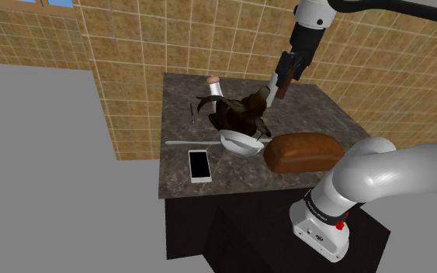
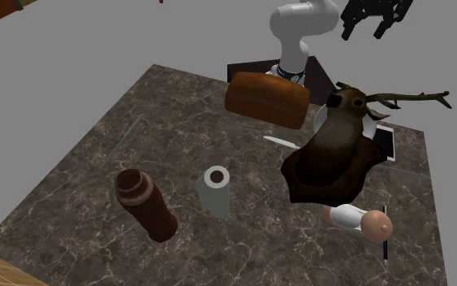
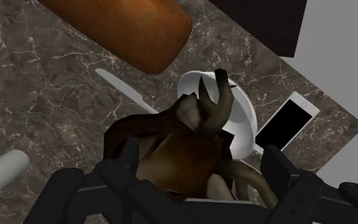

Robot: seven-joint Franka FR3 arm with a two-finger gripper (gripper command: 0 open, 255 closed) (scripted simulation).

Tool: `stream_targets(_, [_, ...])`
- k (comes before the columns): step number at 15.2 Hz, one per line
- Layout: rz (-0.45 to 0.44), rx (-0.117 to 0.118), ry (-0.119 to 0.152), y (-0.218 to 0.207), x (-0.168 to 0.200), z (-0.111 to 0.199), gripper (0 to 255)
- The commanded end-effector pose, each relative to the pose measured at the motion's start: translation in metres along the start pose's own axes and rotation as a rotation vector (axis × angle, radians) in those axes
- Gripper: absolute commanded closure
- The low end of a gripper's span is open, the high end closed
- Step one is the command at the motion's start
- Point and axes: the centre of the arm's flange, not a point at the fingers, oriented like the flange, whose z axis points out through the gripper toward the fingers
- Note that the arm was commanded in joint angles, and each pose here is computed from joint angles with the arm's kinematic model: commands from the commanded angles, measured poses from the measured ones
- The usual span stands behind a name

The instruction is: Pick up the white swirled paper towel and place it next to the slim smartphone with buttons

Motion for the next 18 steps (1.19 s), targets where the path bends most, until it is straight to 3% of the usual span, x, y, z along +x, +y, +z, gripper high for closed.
stream_targets(1, [0.0, 0.0, 0.0, 0.0, 0.0, 0.0, 0])
stream_targets(18, [-0.215, 0.01, 0.015, 0.193, 0.092, 0.068, 0])
